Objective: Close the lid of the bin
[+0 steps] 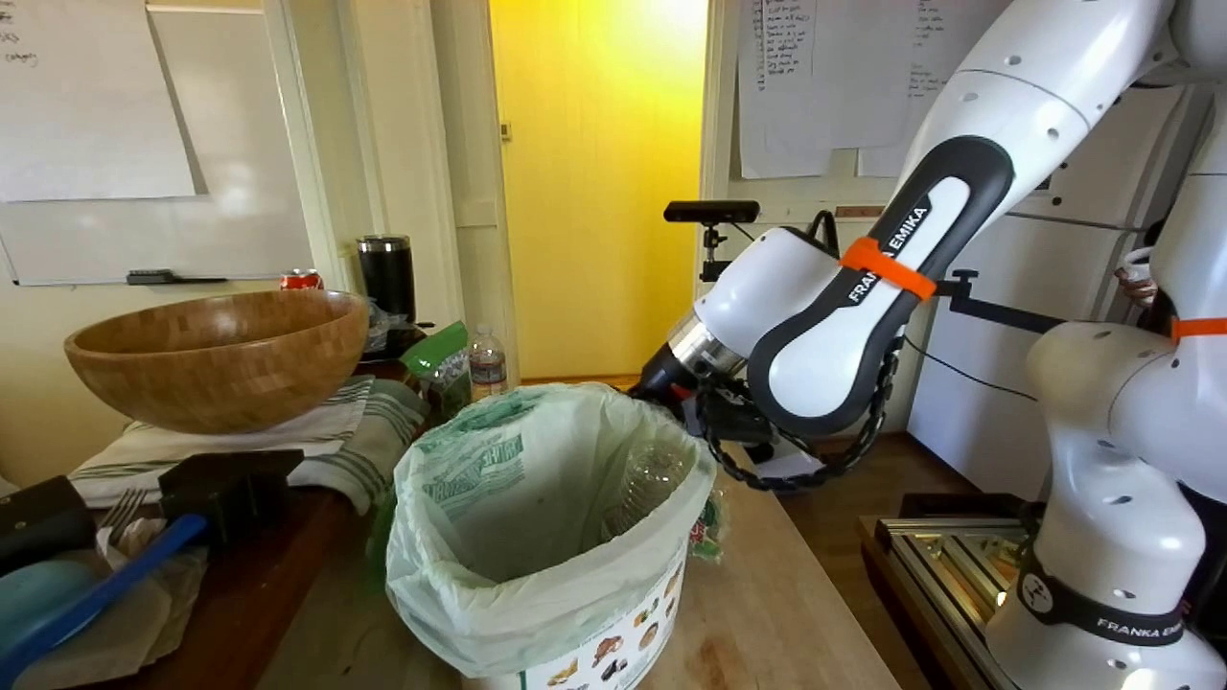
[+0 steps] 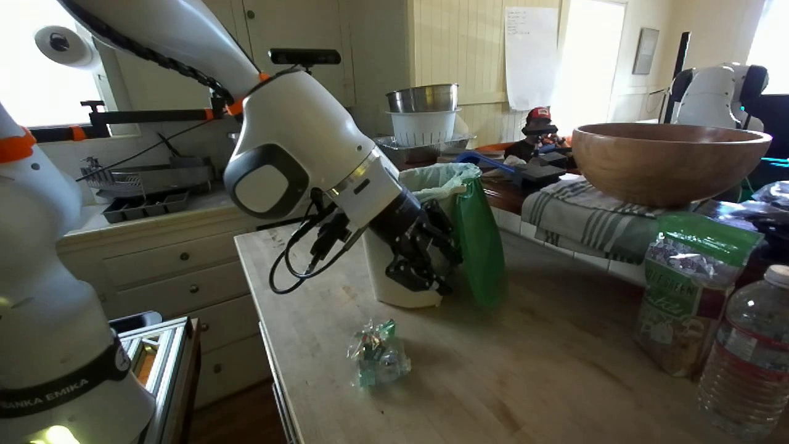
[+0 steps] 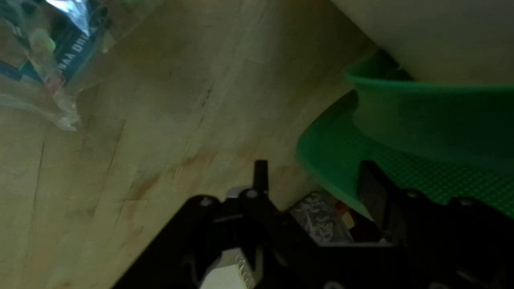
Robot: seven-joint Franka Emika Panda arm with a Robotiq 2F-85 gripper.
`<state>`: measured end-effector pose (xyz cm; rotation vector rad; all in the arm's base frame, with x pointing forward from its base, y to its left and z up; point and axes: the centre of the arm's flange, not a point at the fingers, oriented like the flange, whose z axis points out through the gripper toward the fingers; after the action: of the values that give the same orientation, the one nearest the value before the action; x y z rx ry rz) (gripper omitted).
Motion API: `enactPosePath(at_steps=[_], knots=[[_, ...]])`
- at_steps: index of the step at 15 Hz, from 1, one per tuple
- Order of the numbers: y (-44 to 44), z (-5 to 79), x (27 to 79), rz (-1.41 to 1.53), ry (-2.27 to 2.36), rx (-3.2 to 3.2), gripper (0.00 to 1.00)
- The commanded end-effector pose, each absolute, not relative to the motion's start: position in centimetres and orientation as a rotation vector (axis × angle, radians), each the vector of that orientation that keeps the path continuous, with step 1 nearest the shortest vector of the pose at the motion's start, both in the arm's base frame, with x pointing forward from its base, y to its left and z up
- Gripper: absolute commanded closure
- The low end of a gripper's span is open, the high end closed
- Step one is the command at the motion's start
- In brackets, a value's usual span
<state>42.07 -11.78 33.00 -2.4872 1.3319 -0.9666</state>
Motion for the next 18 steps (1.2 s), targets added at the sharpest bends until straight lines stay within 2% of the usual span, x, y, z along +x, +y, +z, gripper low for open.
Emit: enactPosePath(at_steps=[1,2,3,11,18], knots=[[-11.5,31.0,42.1,-0.798,1.262,-2.534,0.08],[-10.9,31.0,42.1,-0.742,1.223,-2.547,0.02],[-10.0,31.3,41.8,-0.678,1.181,-2.565,0.0],[-7.3,30.5,40.3,-0.336,0.952,-2.754,0.0],[-5.6,31.0,39.6,-0.361,0.735,-2.815,0.0]])
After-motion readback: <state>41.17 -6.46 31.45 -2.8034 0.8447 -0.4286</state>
